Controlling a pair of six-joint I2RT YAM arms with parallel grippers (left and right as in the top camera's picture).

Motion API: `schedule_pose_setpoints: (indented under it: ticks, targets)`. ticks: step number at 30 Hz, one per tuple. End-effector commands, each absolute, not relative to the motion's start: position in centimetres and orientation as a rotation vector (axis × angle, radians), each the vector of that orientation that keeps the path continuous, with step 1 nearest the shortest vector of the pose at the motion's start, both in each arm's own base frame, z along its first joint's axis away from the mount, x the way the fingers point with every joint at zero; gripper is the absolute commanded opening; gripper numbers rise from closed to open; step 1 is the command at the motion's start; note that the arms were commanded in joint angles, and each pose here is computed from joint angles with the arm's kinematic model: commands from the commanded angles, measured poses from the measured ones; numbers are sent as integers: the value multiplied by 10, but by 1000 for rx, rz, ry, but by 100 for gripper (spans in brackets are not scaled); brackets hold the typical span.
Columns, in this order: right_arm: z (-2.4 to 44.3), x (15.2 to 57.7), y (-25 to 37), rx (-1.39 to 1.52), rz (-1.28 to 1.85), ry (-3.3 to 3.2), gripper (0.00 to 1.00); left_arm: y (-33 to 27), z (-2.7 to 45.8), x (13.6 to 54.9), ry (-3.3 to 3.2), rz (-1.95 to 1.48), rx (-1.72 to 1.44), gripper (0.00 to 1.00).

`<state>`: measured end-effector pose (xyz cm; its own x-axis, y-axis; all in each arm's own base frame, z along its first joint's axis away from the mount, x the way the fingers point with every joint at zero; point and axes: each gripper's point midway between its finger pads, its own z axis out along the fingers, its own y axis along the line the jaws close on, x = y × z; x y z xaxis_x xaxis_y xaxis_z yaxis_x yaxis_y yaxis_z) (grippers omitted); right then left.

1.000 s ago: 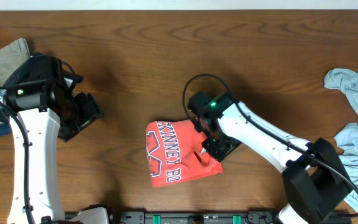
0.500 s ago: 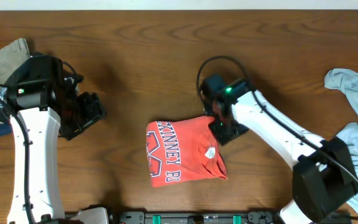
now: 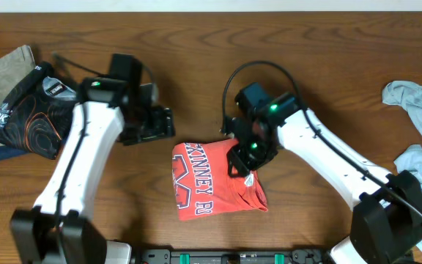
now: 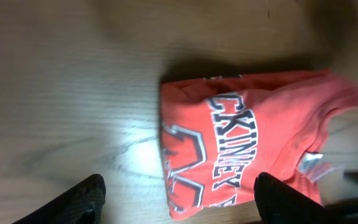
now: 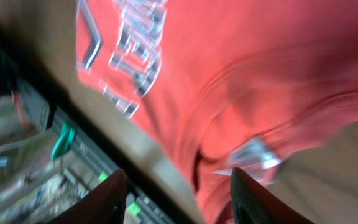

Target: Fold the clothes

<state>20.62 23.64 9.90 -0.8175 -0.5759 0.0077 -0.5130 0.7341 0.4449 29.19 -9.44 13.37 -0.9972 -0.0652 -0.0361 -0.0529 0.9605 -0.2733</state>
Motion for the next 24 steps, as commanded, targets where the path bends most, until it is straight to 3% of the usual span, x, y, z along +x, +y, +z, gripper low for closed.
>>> schedule_pose_setpoints:
  ticks: [1,12,18,24]
  targets:
    - [95,177,240,921,-691,-2685,55,-108,104,288,3163,-402,-1,78]
    - [35,151,220,871,-557,-2686,57,-103,24,278,3411,-169,44,78]
    - [-6,179,187,830,-245,-2903,62,-88,1,272,3478,-2,55,78]
    - [-10,241,172,733,-28,-3186,60,-84,1,258,3549,51,-61,82]
